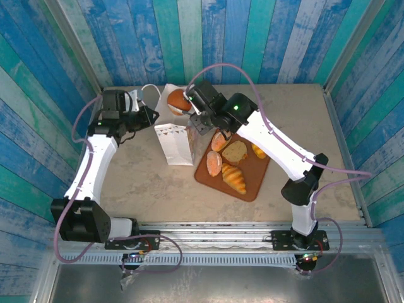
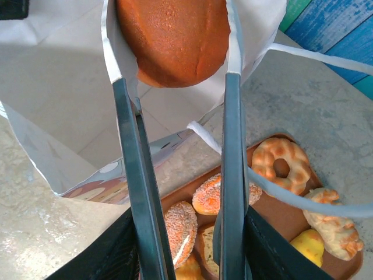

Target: Place the fake bread into the paper bag

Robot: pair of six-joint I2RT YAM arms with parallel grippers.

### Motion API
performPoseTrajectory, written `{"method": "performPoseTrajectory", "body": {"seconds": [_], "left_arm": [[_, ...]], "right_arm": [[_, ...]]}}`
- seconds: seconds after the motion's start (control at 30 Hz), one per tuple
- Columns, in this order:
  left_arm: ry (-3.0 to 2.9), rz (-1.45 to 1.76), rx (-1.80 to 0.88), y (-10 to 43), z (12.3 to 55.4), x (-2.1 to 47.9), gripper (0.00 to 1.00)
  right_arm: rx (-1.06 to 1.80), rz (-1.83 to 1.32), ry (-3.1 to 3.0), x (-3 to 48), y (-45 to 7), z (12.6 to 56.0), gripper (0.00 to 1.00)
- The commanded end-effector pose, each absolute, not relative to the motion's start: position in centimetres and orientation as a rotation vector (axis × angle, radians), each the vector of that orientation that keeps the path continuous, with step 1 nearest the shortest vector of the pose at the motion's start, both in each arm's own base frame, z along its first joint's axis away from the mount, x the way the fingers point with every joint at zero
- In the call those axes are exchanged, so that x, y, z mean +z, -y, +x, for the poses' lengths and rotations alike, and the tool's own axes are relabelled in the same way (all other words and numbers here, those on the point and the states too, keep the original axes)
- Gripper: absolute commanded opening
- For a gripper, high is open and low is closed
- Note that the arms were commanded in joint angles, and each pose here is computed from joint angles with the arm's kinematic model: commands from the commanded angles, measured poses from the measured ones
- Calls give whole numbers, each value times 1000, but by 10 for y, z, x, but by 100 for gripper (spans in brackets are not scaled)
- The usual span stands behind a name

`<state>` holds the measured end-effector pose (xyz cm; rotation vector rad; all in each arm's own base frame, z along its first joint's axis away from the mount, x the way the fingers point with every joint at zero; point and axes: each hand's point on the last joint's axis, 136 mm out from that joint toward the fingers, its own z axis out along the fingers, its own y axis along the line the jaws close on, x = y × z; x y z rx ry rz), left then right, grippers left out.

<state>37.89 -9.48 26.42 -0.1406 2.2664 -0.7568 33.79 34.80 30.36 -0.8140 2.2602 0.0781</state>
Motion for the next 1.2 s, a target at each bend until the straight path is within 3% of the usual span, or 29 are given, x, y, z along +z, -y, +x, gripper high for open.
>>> {"method": "performPoseTrajectory", "body": {"seconds": [0.0, 0.5, 1.17], "left_arm": [[-2276, -132, -742, 94, 380, 259, 20], [-2273, -130, -743, 94, 379, 261, 20], [-2271, -131, -729, 92, 382, 262, 20]], "right_arm": [[54, -793, -2227, 312, -348, 343, 44], [77, -812, -2250, 302, -354, 345, 59], [208, -722, -2141, 358, -346, 333, 57]]}}
